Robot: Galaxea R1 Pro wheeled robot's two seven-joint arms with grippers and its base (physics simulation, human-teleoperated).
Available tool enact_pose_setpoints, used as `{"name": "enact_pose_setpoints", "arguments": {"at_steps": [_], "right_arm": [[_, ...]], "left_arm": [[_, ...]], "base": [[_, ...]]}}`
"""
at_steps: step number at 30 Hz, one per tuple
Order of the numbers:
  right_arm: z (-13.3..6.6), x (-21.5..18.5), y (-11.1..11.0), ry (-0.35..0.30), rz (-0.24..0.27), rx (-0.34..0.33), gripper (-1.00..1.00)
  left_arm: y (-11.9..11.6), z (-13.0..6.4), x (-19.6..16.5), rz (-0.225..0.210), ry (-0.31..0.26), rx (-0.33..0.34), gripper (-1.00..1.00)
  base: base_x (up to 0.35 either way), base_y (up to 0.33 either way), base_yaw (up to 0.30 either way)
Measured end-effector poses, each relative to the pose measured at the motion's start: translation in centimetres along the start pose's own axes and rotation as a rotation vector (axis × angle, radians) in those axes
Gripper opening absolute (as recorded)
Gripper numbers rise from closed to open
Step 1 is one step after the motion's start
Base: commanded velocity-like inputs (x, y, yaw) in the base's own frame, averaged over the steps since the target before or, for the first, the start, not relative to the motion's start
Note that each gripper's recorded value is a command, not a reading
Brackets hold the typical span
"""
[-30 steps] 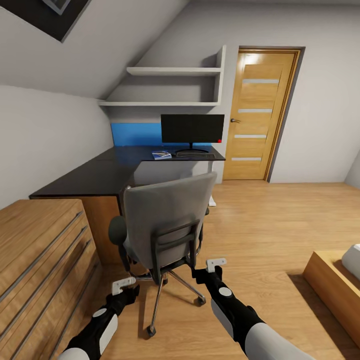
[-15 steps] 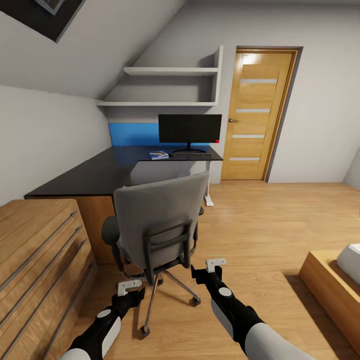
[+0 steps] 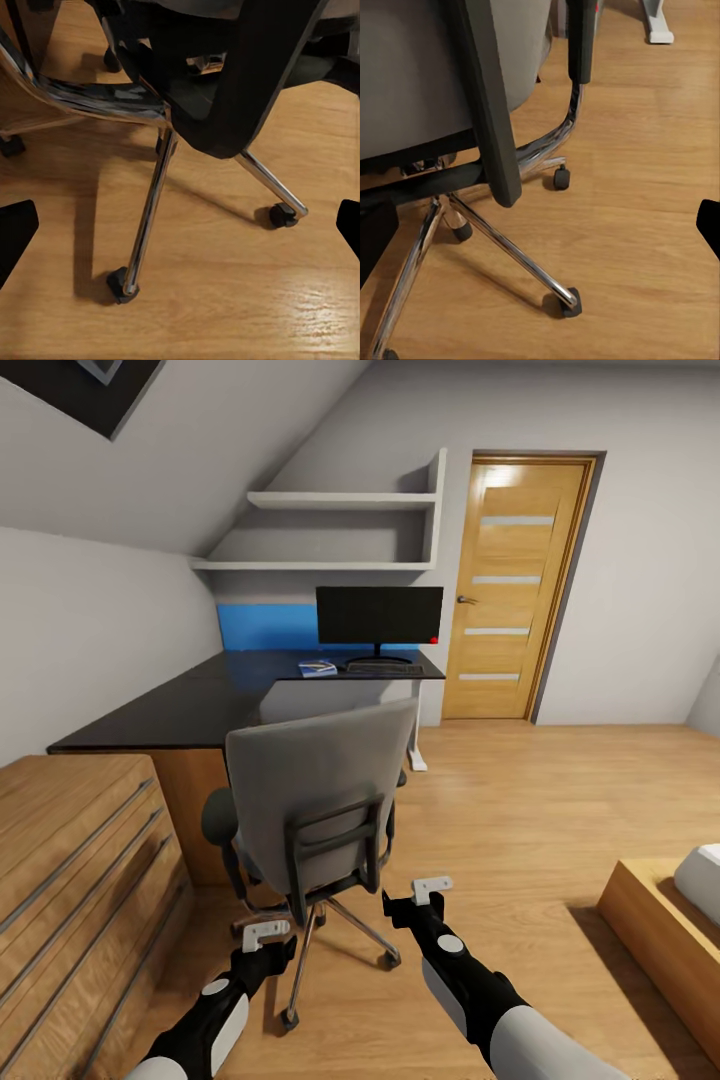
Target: In the bedroom, organize the workspace by keeping the computer under the desk, ensuring the monitor is on the desk, placing the keyboard on the desk next to the monitor, placing the mouse on the desk next to the keyboard, moving the folder from the swivel chair onto the desk next to the mouse, stacking the notebook on top of the folder with the pen on top of the notebook, and positioning the swivel chair next to the desk.
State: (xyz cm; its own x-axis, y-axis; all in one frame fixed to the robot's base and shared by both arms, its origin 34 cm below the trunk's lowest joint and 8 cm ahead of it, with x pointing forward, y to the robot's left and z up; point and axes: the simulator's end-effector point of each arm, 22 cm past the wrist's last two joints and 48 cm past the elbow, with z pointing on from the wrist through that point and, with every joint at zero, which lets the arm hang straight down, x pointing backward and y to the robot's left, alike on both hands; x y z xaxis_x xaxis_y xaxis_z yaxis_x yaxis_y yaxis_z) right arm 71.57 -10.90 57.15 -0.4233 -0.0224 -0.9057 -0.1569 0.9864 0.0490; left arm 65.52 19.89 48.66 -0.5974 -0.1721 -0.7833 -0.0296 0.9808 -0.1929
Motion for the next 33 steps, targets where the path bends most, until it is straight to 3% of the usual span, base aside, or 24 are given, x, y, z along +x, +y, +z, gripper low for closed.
{"name": "enact_pose_setpoints", "arguments": {"at_steps": [14,23,26,29,33], "right_arm": [[0.7,2.9,0.1,-0.004,0.0,-0.002,1.0],[1.0,4.0,0.5,-0.065,0.002,-0.004,1.0],[1.1,4.2,0.7,-0.082,0.004,-0.006,1.0],[1.3,4.3,0.9,-0.097,0.008,-0.008,1.0],[1.5,4.5,1.1,-0.111,0.011,-0.011,1.0]], "left_arm": [[0.5,1.3,2.6,-0.001,-0.003,0.0,1.0],[1.0,2.1,4.2,-0.001,-0.005,-0.007,1.0],[1.6,2.4,4.4,-0.004,-0.013,-0.038,1.0],[2.7,2.5,3.4,-0.018,-0.046,-0.14,1.0],[3.7,2.6,3.0,-0.024,-0.072,-0.196,1.0]], "base": [[0.0,0.0,0.0],[0.0,0.0,0.0],[0.0,0.0,0.0],[0.0,0.0,0.0],[0.0,0.0,0.0]]}}
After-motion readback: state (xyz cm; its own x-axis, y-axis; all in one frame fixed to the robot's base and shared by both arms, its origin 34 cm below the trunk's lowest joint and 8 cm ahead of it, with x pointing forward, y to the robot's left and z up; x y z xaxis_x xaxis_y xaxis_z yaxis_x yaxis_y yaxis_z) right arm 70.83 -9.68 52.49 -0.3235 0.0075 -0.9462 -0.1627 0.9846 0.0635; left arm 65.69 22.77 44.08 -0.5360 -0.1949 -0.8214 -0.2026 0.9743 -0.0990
